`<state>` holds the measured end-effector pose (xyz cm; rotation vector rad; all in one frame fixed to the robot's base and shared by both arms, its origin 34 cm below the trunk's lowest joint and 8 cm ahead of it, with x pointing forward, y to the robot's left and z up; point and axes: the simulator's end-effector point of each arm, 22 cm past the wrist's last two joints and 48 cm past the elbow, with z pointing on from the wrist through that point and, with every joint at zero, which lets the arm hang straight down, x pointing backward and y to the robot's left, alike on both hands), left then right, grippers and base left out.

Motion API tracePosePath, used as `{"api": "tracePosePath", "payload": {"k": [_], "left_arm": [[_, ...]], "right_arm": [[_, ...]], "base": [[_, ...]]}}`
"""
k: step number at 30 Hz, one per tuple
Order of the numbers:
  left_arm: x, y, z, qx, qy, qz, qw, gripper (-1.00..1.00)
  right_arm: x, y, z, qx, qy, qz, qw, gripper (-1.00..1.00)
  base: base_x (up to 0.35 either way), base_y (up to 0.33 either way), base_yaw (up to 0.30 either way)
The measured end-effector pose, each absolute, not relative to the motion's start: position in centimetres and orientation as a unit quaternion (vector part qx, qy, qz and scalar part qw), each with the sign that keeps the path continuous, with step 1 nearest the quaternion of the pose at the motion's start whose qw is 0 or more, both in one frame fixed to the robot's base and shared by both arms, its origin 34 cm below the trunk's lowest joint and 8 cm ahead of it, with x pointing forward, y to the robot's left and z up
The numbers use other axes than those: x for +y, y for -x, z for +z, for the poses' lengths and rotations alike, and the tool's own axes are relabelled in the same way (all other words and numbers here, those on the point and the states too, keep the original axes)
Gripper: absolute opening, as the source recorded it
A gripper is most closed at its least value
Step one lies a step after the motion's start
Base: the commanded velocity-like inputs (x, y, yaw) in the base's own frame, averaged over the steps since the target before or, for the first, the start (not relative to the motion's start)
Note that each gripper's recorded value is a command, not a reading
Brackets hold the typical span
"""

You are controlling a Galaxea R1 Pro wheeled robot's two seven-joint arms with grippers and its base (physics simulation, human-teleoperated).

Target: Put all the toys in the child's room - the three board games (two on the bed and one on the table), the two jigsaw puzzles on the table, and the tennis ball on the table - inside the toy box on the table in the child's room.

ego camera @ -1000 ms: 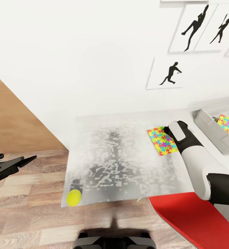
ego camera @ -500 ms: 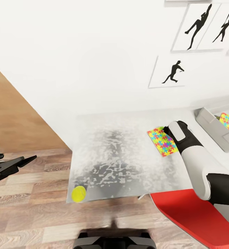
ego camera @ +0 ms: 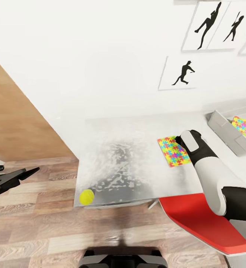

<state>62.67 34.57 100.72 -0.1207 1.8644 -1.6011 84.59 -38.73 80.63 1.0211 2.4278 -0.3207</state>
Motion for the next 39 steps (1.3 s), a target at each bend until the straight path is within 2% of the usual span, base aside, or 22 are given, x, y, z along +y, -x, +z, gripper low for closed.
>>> {"api": "tracePosePath", "payload": {"k": [18, 30, 39], "left_arm": [[34.57, -62.68, 100.71, 0.714, 0.046, -0.613, 0.334, 1.0], [34.57, -62.65, 100.74, 0.714, 0.046, -0.613, 0.334, 1.0], [34.57, -62.66, 100.73, 0.714, 0.046, -0.613, 0.334, 1.0]], "right_arm": [[-38.6, -84.66, 80.66, 0.888, -0.372, -0.117, 0.242, 1.0], [-38.58, -84.66, 80.71, 0.888, -0.372, -0.116, 0.243, 1.0], [-38.59, -84.64, 80.68, 0.888, -0.372, -0.117, 0.242, 1.0]], "base": [[-0.187, 0.034, 0.0], [-0.111, 0.193, 0.0], [-0.111, 0.034, 0.0]]}}
